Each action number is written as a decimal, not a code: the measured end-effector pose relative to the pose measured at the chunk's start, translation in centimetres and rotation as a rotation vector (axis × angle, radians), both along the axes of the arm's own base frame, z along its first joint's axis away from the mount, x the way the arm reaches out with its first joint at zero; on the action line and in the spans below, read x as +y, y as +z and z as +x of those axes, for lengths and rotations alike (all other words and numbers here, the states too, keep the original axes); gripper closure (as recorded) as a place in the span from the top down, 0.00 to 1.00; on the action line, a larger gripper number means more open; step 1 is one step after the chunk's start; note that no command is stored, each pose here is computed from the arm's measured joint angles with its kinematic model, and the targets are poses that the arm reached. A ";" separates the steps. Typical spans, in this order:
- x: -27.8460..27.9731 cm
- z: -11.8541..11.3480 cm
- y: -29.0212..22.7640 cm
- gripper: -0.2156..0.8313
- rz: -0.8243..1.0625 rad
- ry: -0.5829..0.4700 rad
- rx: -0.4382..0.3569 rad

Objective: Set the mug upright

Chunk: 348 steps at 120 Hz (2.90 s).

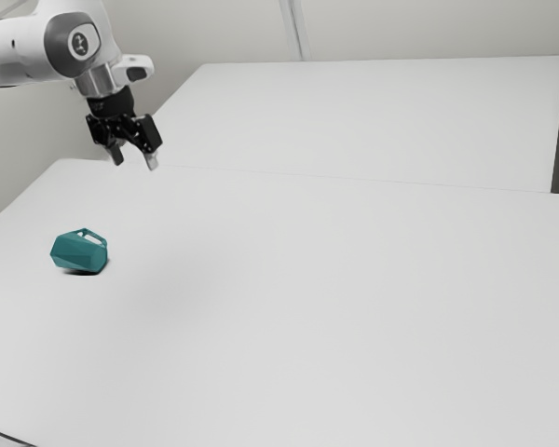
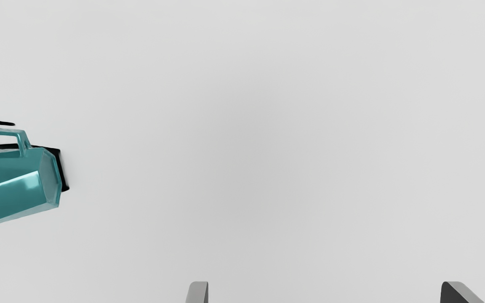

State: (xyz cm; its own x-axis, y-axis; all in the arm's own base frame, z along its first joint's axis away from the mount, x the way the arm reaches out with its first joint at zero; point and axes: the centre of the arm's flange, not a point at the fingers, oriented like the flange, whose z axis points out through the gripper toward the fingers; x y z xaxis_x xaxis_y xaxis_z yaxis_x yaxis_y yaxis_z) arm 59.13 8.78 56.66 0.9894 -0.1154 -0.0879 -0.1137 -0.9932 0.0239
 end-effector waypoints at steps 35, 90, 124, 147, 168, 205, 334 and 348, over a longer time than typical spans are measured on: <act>5.9 -5.1 -1.9 0.79 -0.012 0.084 -0.064; 29.7 -19.1 -11.3 0.79 -0.303 0.528 -0.357; 29.7 -15.7 -18.6 0.79 -0.362 0.227 -0.457; 31.0 -15.7 -20.3 0.78 -0.300 0.063 -0.514; 34.6 -17.8 -23.0 0.78 -0.250 0.011 -0.544; 35.7 -17.3 -24.7 0.76 -0.169 -0.128 -0.584; 33.6 -13.5 -28.0 0.74 -0.154 -0.350 -0.637; 33.2 -13.1 -27.9 0.69 -0.157 -0.364 -0.641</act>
